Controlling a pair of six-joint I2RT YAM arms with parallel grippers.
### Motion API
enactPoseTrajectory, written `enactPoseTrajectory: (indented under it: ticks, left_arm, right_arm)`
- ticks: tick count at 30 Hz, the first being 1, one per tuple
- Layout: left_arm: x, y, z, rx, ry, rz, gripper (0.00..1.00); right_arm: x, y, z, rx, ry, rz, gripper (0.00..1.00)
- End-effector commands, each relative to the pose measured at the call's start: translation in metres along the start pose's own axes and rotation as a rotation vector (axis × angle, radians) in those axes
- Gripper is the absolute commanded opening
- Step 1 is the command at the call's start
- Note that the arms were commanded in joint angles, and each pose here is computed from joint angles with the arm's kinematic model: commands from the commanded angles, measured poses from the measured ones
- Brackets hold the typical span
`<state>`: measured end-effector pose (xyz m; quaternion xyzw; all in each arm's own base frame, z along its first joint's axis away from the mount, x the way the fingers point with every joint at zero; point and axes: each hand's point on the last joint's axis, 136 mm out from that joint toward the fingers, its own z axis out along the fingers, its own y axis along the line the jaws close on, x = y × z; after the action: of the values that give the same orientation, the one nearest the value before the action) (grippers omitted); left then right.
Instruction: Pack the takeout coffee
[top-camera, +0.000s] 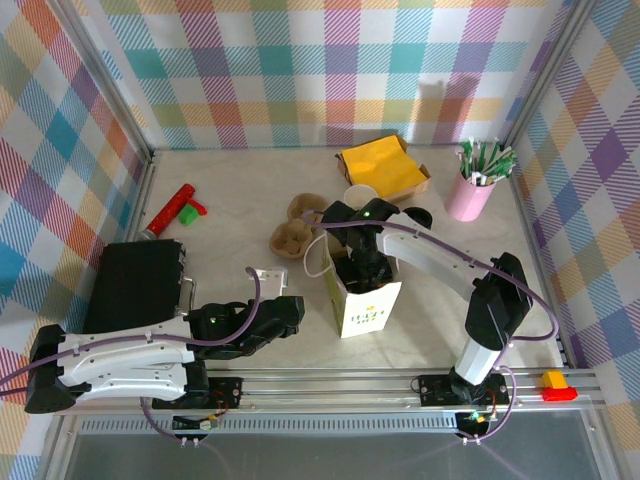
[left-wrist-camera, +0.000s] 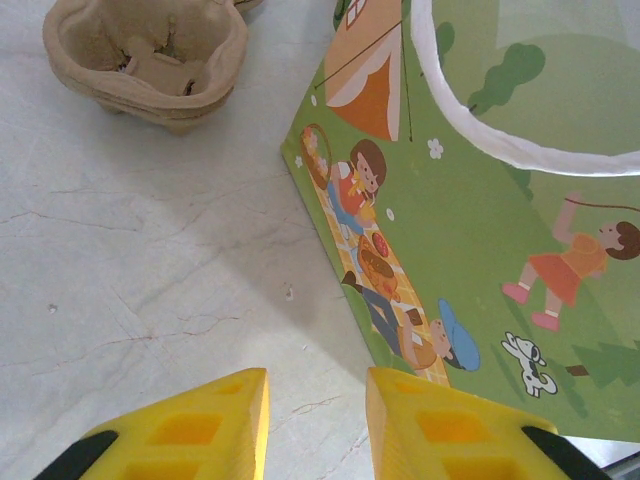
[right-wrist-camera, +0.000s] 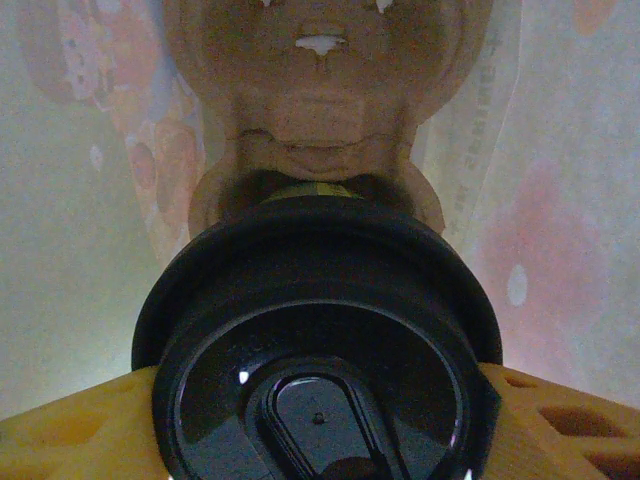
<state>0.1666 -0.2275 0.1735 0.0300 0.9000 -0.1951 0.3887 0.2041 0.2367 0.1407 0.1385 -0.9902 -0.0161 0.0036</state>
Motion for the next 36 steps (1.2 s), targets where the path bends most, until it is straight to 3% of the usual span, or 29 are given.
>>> enactPoseTrajectory:
  ticks: [1, 14, 36]
  left_arm:
    - [-0.009, -0.006, -0.006, 0.021, -0.031, -0.004, 0.31]
    - [-0.009, -0.006, -0.006, 0.022, -0.030, -0.006, 0.31]
    - [-0.008, -0.003, -0.007, 0.019, -0.032, -0.010, 0.31]
  right_arm:
    - [-0.003, -0.003, -0.007, 0.014, -0.007, -0.004, 0.62]
    - [-0.002, -0.005, -0.023, 0.005, -0.039, 0.002, 0.78]
    - [-0.001, -0.005, -0.054, -0.011, -0.081, 0.030, 0.87]
